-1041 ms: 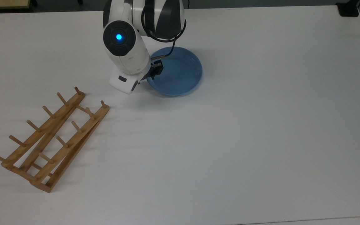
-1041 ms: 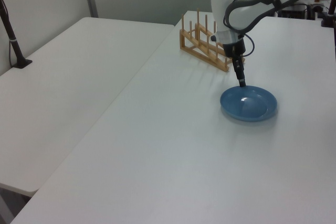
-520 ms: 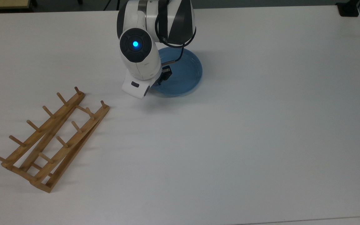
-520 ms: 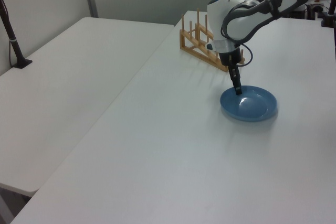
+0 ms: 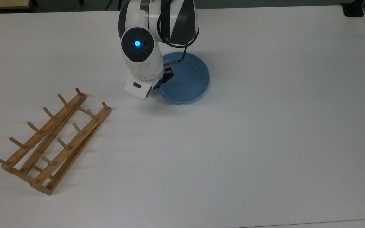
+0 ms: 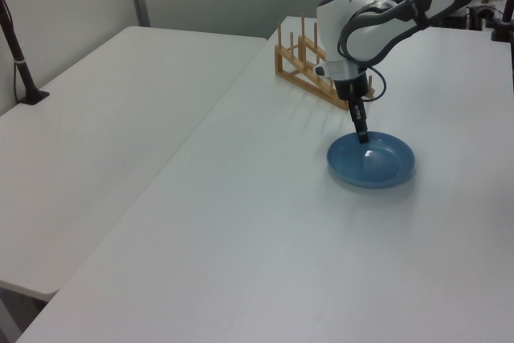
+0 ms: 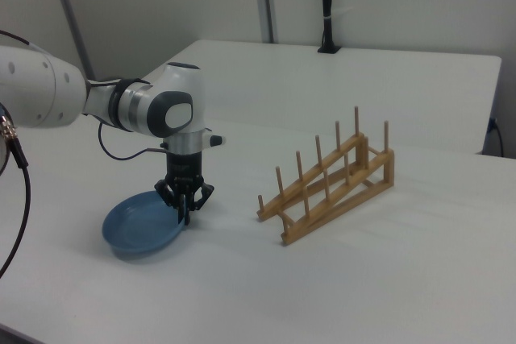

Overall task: Place plate in plate rack
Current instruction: 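Close the gripper on the blue plate's rim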

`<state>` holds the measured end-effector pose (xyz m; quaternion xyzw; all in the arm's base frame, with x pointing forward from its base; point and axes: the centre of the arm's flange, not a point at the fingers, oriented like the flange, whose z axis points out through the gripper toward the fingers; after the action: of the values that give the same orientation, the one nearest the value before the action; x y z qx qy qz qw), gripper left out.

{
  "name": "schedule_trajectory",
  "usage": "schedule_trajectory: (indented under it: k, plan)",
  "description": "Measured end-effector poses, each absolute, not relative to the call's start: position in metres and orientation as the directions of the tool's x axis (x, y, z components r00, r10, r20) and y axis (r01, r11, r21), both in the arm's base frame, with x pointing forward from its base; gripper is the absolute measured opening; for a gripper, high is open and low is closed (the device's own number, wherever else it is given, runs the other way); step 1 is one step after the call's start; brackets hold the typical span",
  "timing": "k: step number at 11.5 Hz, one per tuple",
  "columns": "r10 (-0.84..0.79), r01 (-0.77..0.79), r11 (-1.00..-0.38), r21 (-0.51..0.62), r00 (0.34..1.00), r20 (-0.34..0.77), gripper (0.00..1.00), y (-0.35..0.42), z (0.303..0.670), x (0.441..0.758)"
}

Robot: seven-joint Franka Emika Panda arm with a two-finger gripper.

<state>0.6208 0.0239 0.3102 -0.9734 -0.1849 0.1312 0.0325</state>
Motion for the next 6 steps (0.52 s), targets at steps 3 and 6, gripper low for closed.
schedule_trajectory:
  k: [3,6]
  plan:
    - [0.379,0.363,-0.925,-0.110,0.897,-0.230,0.11,0.026,0.318,0.622]
    - [0.385,0.372,-0.923,-0.103,0.902,-0.197,0.08,0.028,0.347,0.623]
